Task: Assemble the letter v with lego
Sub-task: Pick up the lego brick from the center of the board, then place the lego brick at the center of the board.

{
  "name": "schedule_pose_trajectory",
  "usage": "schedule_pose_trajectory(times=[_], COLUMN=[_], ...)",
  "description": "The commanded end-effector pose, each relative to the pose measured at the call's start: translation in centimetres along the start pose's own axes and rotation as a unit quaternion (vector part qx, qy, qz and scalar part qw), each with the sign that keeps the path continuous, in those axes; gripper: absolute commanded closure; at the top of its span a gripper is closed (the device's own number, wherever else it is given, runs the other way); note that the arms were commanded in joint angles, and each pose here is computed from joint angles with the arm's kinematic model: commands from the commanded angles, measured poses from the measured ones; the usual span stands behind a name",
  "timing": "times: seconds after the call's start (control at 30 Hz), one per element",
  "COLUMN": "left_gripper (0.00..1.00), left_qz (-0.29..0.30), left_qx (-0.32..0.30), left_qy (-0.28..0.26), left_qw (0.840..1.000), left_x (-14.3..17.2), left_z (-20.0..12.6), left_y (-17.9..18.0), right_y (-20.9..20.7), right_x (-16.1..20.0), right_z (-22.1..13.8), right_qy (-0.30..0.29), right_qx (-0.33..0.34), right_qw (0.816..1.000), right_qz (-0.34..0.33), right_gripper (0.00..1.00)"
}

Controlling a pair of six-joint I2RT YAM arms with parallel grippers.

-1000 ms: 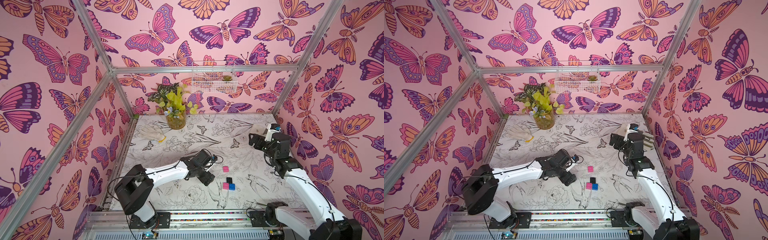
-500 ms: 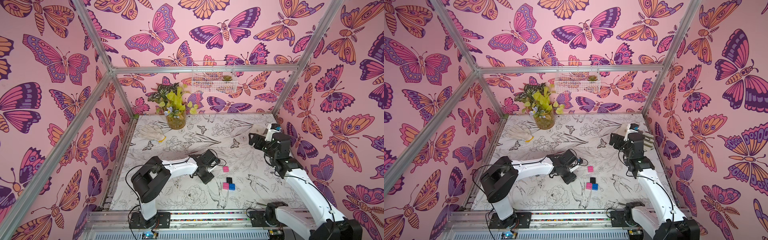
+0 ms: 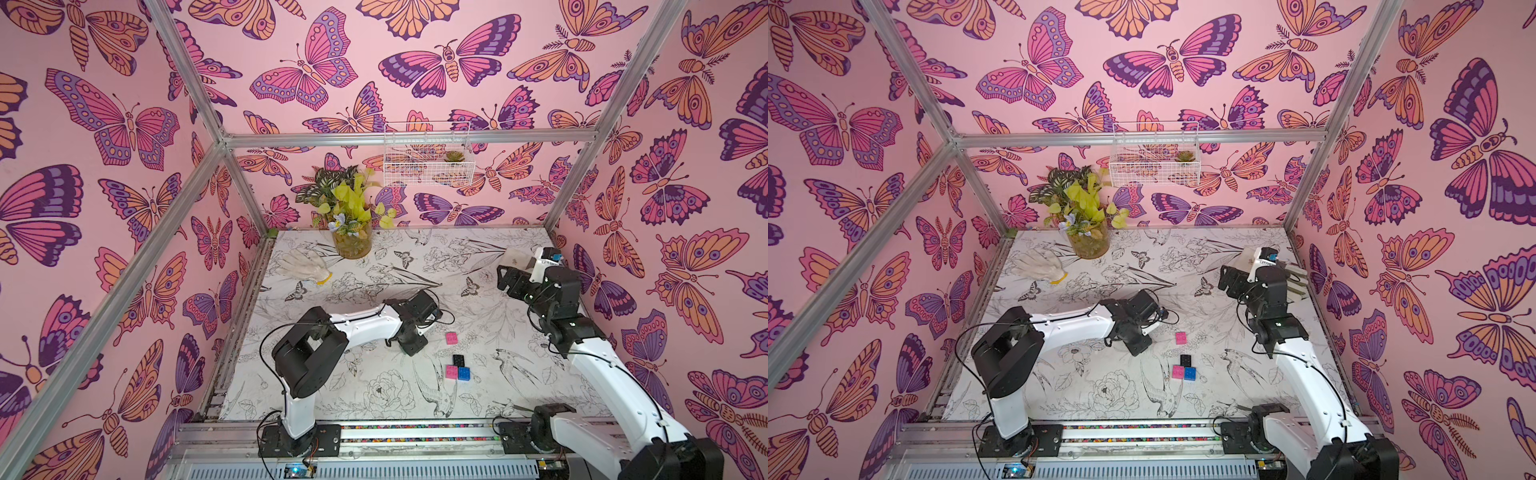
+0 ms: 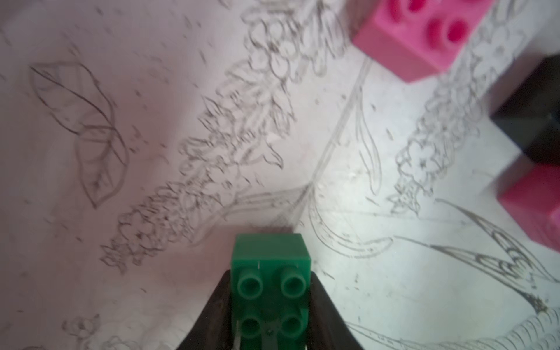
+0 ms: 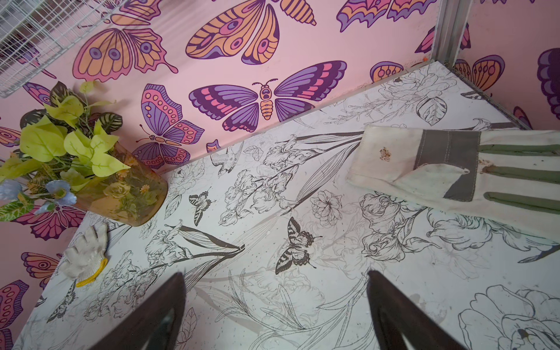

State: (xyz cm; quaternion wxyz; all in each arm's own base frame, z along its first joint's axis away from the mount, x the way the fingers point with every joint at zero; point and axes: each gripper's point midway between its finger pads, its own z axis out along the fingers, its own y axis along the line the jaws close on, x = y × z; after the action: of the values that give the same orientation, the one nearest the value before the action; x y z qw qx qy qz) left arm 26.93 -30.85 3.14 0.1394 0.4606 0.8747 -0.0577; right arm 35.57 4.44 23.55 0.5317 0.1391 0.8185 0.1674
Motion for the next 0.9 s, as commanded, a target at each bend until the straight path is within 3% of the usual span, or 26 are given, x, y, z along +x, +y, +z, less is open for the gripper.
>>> schedule_pose_trajectory(times=[0.0,0.27,0.4,0.43,0.87], left_gripper=[0.87,0.86,0.82,0.77,0.67], left_qz=[0.010,0.009,0.005,0.008,0.023], left_qx=[-0.018,-0.012,-0.003,-0.002,0.047], left_qy=[0.014,0.029,0.029,0.033,0.040], left_qw=[1.000,0.999,1.000,0.999,0.998], left_x=[-0.6,-1.8,-2.1,-2.0,-1.9], left_z=[0.2,0.9,1.0,1.3,2.1], left_y=[2.9,9.5,11.1,11.2,9.0], right_y=[0.7,0.9,1.0,0.9,0.9], right_x=[-0.3,-0.3,0.1,0.2,0.8], right_z=[-0.1,0.0,0.5,0.6,1.5], right_qy=[-0.008,-0.013,-0.007,-0.006,0.003], right_qx=[-0.015,-0.023,-0.028,-0.028,-0.031], right_qw=[1.000,1.000,0.999,0.999,0.999], right_qz=[0.008,0.014,0.017,0.018,0.020], right_gripper=[0.07,0.07,0.07,0.07,0.06])
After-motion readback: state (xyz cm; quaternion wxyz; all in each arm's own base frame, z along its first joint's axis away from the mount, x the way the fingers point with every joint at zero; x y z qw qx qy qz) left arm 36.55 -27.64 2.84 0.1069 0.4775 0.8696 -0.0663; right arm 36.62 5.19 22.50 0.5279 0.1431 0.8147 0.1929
